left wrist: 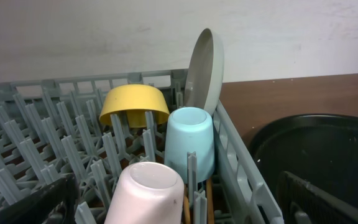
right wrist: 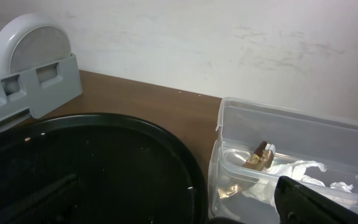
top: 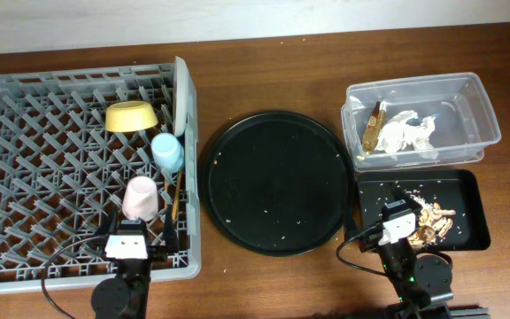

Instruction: Sort waste into correct bins and load items into the dishwasher rack

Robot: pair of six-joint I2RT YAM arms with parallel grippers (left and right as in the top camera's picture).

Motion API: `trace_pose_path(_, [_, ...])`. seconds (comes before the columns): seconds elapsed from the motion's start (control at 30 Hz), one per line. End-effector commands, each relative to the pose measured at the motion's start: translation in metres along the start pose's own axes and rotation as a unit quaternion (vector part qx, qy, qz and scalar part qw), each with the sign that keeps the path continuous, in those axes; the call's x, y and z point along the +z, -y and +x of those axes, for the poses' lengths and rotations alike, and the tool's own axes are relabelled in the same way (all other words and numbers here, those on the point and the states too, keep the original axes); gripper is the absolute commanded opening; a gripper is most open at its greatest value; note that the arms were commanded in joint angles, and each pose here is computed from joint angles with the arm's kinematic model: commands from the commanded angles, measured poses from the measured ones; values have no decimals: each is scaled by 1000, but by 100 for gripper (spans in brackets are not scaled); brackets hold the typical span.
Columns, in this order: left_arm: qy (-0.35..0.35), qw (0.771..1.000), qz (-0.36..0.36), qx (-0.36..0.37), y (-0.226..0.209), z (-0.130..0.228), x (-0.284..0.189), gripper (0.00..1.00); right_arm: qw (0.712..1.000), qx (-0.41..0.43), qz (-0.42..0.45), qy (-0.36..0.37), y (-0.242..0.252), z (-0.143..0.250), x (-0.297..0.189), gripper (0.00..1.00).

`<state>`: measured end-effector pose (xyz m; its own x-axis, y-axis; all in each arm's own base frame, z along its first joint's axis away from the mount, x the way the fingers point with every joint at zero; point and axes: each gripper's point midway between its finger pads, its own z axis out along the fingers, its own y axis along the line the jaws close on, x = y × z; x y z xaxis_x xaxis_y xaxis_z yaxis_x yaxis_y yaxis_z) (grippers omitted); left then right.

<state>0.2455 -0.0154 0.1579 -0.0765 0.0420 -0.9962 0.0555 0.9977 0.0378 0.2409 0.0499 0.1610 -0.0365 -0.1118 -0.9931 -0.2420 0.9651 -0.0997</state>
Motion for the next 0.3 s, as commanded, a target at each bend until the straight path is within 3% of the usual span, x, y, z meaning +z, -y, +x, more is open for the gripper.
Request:
trace_pose_path(0.0, [0, 1000, 8, 10, 3, 1, 0, 99, 1000, 4, 3, -2, 1, 2, 0, 99])
trace_pose_path(0.27, [0, 1000, 8, 10, 3, 1, 0, 99, 1000, 4, 3, -2, 1, 2, 0, 99])
